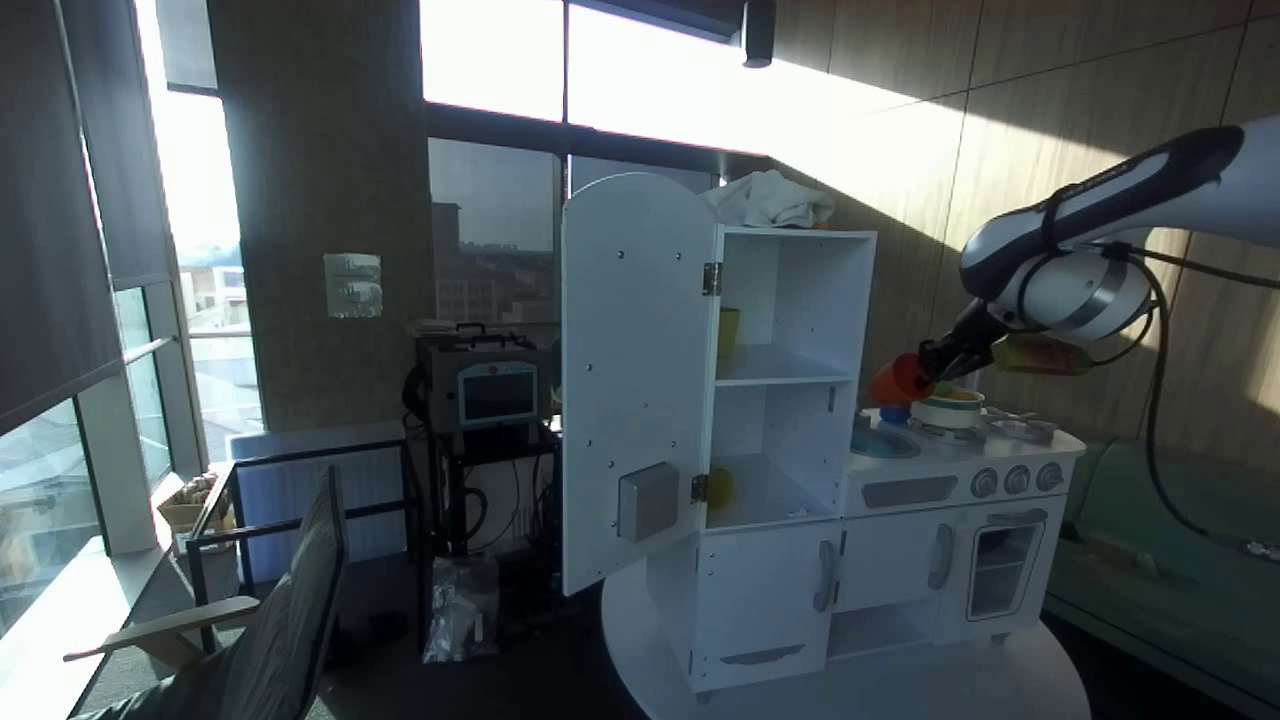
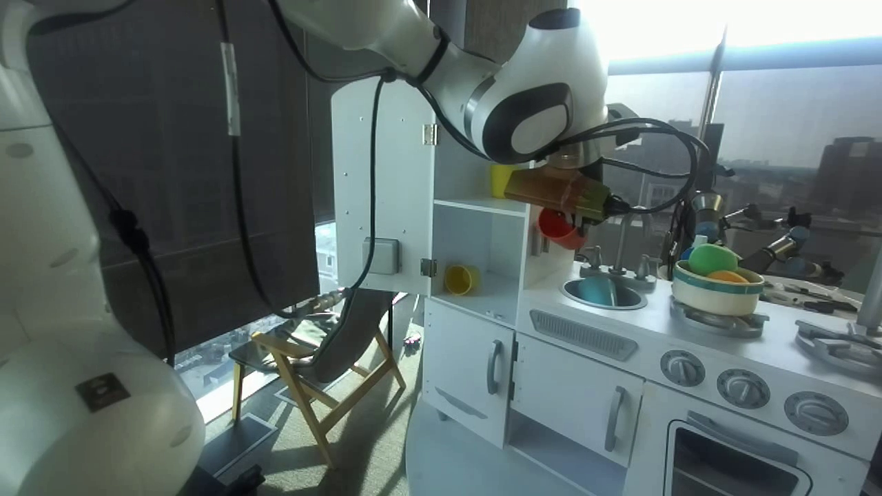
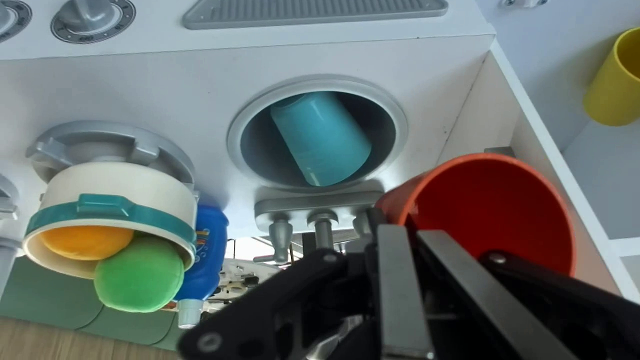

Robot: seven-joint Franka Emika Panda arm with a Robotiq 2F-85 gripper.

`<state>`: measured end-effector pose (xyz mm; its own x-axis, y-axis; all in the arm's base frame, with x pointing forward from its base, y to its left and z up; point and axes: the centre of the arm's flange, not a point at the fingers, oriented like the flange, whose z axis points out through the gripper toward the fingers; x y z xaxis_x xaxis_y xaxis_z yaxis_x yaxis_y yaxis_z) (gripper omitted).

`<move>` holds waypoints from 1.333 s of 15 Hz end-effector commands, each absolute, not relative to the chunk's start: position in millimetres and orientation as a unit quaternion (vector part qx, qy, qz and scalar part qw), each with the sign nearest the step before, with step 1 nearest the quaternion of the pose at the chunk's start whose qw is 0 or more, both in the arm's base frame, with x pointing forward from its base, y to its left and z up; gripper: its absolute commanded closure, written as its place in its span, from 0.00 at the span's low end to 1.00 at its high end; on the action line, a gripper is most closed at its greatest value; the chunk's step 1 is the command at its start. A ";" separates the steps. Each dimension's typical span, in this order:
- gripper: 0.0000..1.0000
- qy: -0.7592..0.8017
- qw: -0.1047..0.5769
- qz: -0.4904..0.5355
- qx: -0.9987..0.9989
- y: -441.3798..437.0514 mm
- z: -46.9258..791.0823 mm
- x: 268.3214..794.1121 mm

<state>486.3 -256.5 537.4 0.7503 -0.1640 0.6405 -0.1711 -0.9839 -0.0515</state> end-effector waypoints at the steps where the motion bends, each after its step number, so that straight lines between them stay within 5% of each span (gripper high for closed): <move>1: 0.93 -0.105 0.028 0.340 0.934 -278.1 530.5 530.1; 17: 0.89 -0.182 0.048 0.335 0.923 -312.2 472.6 594.1; 18: 0.64 -0.186 0.045 0.335 0.923 -312.3 472.8 592.1; 20: 0.59 -0.196 0.038 0.339 0.920 -311.8 473.3 586.6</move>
<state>585.0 -307.7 469.2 0.7236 -0.3014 0.6210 -0.3591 -0.9327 -0.0343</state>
